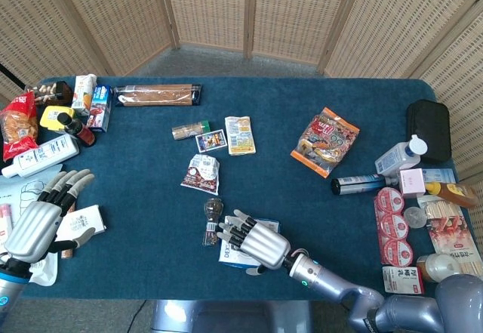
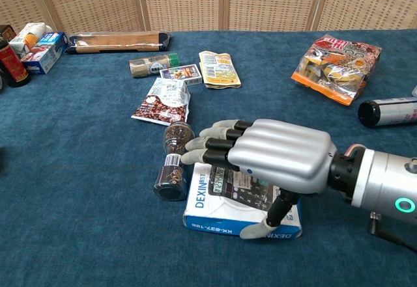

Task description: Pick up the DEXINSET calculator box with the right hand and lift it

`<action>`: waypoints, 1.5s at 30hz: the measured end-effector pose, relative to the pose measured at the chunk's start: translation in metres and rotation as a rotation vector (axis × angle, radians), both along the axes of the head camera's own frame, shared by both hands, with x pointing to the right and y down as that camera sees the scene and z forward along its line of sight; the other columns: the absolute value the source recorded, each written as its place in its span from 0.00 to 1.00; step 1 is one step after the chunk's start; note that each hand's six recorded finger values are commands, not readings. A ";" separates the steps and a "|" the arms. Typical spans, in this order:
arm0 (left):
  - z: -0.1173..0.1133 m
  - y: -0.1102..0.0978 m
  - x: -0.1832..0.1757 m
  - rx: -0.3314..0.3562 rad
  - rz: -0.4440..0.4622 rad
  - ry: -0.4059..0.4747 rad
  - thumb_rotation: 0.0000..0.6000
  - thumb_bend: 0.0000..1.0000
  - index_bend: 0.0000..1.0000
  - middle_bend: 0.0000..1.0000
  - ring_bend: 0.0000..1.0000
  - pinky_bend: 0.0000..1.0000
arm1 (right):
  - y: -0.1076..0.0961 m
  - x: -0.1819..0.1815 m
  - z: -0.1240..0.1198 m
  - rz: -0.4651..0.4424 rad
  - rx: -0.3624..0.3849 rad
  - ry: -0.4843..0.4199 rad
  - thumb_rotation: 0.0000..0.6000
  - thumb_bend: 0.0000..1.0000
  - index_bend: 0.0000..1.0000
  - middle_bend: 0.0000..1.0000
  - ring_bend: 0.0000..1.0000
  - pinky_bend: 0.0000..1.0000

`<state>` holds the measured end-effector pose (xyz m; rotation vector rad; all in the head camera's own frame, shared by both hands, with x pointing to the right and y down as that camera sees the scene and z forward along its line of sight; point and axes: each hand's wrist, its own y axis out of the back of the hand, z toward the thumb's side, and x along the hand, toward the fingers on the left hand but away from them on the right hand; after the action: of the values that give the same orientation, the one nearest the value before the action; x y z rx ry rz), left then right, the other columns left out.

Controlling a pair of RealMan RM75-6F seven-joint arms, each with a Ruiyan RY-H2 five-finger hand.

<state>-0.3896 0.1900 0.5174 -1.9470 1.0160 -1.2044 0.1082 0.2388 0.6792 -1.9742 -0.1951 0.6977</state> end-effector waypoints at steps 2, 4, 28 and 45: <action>-0.001 0.000 0.000 0.001 0.000 0.000 1.00 0.31 0.00 0.00 0.00 0.00 | -0.002 0.000 0.003 -0.002 0.007 0.002 0.75 0.09 0.00 0.00 0.00 0.00; -0.001 0.001 -0.001 0.001 -0.003 -0.002 1.00 0.31 0.00 0.00 0.00 0.00 | -0.004 0.000 0.007 -0.001 0.013 0.005 0.74 0.09 0.00 0.00 0.00 0.00; -0.001 0.002 -0.003 0.000 -0.013 -0.005 1.00 0.30 0.00 0.00 0.00 0.00 | -0.114 0.033 0.029 0.161 0.119 0.123 0.74 0.09 0.00 0.00 0.00 0.00; 0.002 0.002 -0.003 -0.005 -0.002 0.009 1.00 0.30 0.00 0.00 0.00 0.00 | -0.108 0.030 0.012 0.177 0.002 0.273 0.68 0.10 0.00 0.00 0.00 0.00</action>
<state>-0.3922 0.1924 0.5192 -1.9574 1.0208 -1.2018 0.1380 0.1311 0.6917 -1.8518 -0.2054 1.0716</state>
